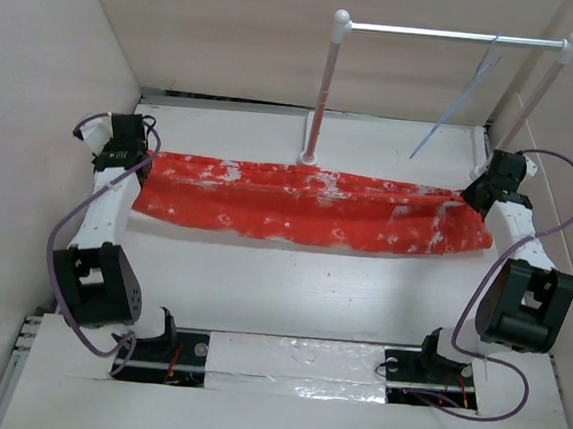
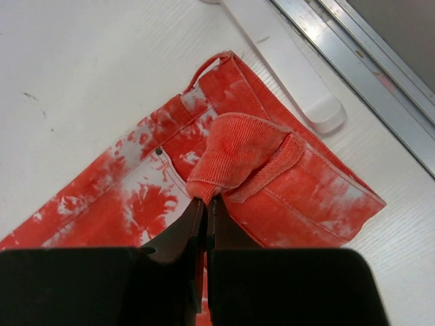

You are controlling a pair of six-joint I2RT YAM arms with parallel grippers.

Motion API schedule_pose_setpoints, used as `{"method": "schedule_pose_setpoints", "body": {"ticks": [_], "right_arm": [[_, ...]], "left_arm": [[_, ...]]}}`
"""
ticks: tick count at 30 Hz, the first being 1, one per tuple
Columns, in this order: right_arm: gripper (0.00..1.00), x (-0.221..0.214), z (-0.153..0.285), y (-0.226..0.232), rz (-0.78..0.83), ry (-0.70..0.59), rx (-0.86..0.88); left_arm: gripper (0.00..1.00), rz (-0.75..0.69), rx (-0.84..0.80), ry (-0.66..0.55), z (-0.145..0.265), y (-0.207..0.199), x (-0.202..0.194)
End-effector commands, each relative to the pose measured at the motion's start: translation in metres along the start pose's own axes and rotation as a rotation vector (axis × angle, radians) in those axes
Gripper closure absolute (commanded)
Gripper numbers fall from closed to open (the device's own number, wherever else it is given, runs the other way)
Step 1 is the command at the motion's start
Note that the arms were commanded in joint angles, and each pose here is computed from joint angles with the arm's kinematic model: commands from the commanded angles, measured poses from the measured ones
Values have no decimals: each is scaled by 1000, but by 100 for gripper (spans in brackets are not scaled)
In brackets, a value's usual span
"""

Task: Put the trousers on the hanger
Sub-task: Fold the trousers at the center of the board.

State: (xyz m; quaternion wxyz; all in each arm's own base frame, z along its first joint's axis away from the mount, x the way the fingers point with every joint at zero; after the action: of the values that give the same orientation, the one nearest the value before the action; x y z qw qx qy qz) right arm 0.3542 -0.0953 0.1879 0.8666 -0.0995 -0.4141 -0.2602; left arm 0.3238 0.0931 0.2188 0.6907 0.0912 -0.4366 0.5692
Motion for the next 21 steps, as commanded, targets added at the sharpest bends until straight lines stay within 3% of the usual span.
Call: {"method": "schedule_pose_setpoints", "body": {"ticks": [1,21], "right_arm": [[100,54,1,-2,-47,-193,-51],[100,73,-71,9,-11,-145,-15]], "left_arm": [[100,19,58,-122,-11,-18,33],[100,-137,14,-57,-95,-112,0]]}}
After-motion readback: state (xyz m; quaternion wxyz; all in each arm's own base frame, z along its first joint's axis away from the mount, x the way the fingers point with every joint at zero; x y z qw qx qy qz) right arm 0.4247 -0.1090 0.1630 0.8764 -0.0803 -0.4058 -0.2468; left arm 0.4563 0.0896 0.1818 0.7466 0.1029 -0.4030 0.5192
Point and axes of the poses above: each gripper's point midway between its finger pads, its own z axis back along the fingers, its own y axis along the line the jaws close on, x = y × z, the point moved 6 cm from there along z, back along the fingers, and after that the axes turned 14 degrees about z, right-handed, at the moved point
